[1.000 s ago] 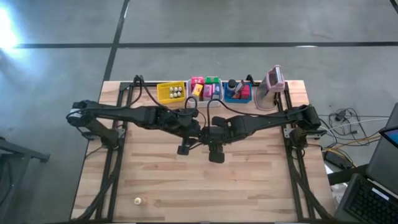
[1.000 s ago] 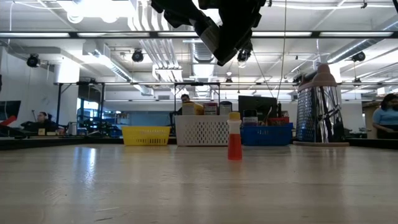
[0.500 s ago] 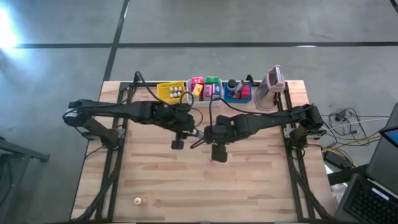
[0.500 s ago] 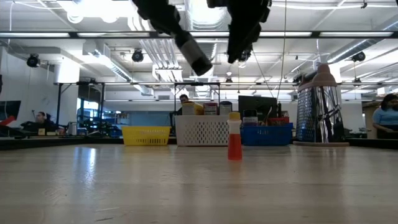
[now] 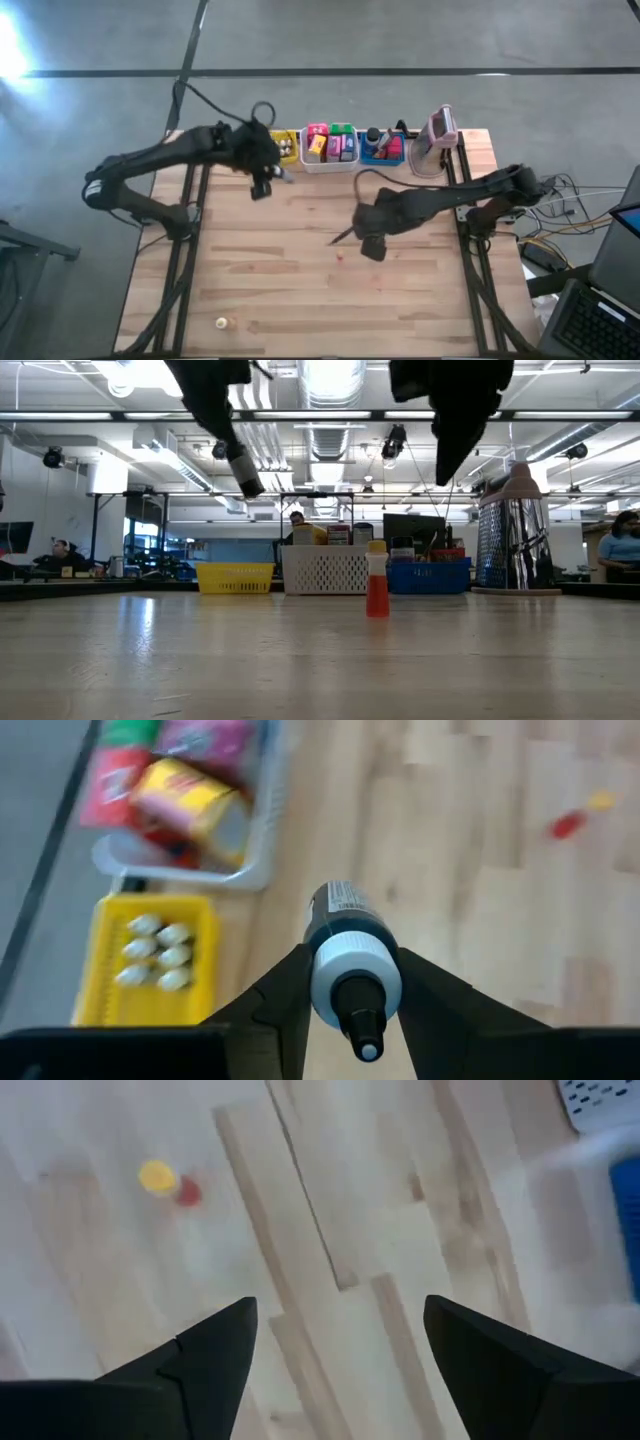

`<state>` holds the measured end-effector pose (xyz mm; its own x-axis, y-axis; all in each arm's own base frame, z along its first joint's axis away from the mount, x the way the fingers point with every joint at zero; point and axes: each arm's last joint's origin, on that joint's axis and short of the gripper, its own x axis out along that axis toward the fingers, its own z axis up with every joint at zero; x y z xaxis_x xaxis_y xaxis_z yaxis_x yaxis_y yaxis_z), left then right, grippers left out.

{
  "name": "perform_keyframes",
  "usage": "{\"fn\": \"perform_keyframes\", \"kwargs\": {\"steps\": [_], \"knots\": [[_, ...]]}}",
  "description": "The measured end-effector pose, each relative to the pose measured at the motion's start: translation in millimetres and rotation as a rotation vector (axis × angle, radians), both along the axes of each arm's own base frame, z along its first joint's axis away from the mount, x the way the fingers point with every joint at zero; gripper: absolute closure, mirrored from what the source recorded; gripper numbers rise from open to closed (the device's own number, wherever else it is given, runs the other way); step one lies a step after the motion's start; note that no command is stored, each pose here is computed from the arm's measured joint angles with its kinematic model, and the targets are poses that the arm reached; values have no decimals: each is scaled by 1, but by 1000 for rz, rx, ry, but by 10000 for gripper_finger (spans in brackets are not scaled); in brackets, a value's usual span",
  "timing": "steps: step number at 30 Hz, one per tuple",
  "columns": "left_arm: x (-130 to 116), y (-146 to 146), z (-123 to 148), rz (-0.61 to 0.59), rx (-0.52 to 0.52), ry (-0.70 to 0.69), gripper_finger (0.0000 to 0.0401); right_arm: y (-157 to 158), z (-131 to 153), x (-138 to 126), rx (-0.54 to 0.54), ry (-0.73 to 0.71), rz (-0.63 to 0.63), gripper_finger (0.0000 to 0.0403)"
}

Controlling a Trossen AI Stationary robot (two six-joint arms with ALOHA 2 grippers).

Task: Pick & Place Kitchen Items
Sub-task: Put the black food coloring bottle into the yellow basket

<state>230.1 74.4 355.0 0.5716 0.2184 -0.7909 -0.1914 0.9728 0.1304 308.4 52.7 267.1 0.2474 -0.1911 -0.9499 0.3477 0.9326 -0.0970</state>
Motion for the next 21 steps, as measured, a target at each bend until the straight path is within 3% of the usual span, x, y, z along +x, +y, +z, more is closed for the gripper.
{"fn": "perform_keyframes", "kwargs": {"steps": [8,17,21], "knots": [[-25,56,-4,165,-1,46,271,-10,-3,-48,74,-324,-62,152],[-39,116,-31,325,-76,133,270,-27,-8,-96,-86,-508,-226,185],[-44,134,-43,380,-107,167,270,-31,-9,-110,-88,-566,-310,193]]}}
